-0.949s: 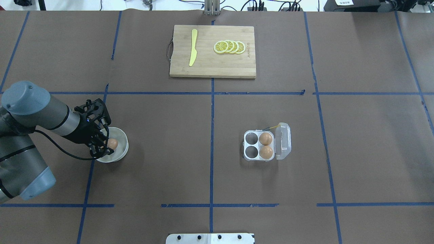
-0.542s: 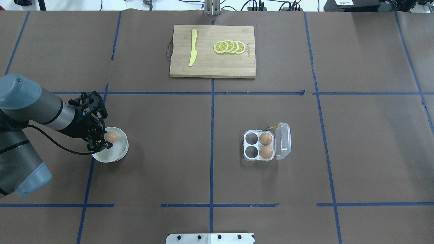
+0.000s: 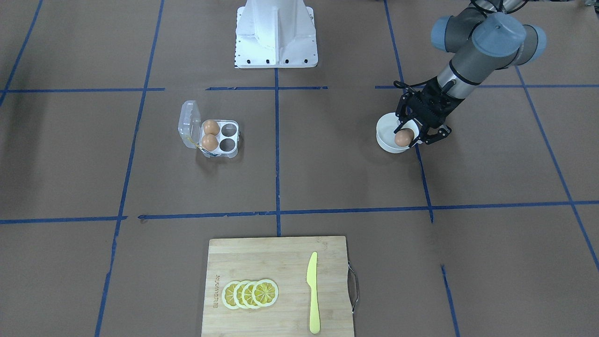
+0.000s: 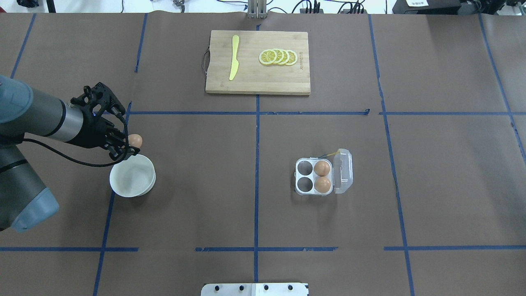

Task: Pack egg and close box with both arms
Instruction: 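Lift the egg out of the bowl with the left gripper, then carry the egg to the egg carton and lower it into the empty cup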

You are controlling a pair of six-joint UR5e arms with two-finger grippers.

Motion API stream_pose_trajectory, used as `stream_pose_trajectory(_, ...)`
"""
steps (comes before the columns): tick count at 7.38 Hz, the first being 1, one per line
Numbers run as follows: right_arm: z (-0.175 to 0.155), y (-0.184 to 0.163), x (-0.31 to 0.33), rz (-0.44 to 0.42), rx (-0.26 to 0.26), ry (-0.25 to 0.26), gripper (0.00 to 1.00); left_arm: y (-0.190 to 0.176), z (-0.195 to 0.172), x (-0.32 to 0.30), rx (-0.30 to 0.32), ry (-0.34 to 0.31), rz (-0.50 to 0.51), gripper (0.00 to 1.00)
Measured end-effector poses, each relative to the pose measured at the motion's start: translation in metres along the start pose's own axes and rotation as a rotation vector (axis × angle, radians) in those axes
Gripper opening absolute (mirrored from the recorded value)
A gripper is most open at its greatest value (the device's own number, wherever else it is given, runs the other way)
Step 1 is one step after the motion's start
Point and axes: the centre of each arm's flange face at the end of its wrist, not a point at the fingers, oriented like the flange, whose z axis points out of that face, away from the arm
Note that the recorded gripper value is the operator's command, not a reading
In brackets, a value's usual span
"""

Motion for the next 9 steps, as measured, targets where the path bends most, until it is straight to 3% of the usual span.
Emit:
stream_pose_trajectory(3,-0.001,-0.001,-0.001,0.003,0.002,0.0,1.0,-0.065,0.04,0.074,0.021,0.087,-0.275,0.0)
stream_pose_trajectory(6,-0.002,-0.003,-0.001,0.004,0.003,0.0,1.0,-0.136,0.095,0.193,0.023,0.162,-0.557,0.0)
stream_pose_trajectory(9,-0.003,-0.004,-0.002,0.003,0.006,0.0,1.0,-0.194,0.122,0.299,0.047,0.204,-0.705,0.0)
